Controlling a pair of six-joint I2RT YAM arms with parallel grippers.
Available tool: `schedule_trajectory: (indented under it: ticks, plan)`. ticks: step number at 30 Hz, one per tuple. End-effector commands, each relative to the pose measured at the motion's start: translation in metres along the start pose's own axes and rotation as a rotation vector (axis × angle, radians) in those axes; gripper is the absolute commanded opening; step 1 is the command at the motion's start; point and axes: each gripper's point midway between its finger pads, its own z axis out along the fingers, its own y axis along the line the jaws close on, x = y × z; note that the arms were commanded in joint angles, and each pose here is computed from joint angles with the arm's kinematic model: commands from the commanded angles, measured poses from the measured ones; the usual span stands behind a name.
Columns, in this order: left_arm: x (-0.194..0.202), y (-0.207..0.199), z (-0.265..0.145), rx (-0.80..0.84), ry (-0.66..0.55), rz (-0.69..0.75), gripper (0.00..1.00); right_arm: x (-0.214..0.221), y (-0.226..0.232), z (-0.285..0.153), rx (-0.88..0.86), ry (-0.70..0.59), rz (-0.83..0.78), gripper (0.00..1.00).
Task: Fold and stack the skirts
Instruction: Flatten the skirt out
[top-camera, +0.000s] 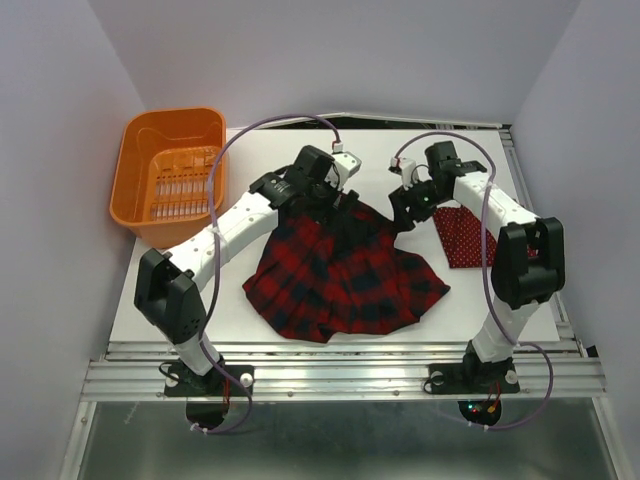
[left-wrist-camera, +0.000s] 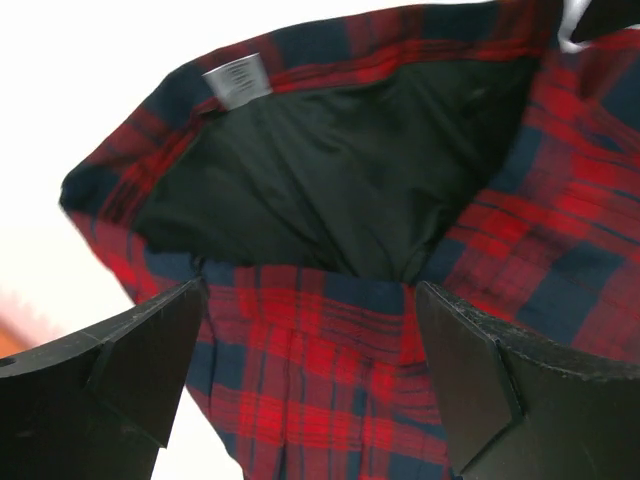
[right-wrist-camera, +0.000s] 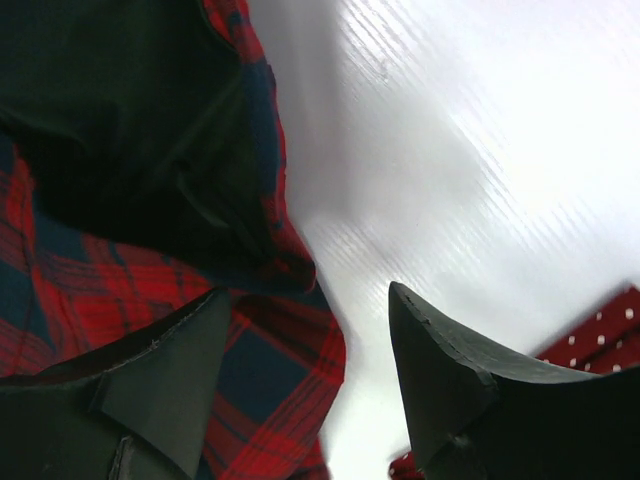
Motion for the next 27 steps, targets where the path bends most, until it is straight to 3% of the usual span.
schedule_trajectory:
  ticks: [1,8,12,17,18,22,27]
  plan:
    - [-0.003,0.016,-0.003,-0.167,-0.020,-0.043,0.98,-0.026,-0.001,0.003,-0.055,-0.087,-0.193,0.69]
    - [-0.004,0.034,0.012,-0.380,-0.013,-0.015,0.98,-0.025,-0.018,0.025,-0.042,-0.063,-0.200,0.69]
    - [0.001,0.039,0.028,-0.407,0.028,-0.026,0.98,-0.022,-0.020,0.031,-0.048,-0.057,-0.204,0.66]
    - [0.020,0.058,0.034,-0.440,0.099,-0.046,0.98,-0.021,-0.020,0.030,-0.043,-0.055,-0.208,0.40]
    - [0.024,0.070,0.027,-0.464,0.108,-0.047,0.98,-0.022,-0.019,0.027,-0.037,-0.059,-0.213,0.28]
    - [0.029,0.110,-0.003,-0.557,0.123,-0.069,0.95,-0.026,-0.015,0.017,-0.028,-0.080,-0.226,0.01]
    - [0.035,0.152,-0.036,-0.623,0.127,-0.091,0.85,-0.029,-0.016,-0.001,0.030,-0.089,-0.256,0.01]
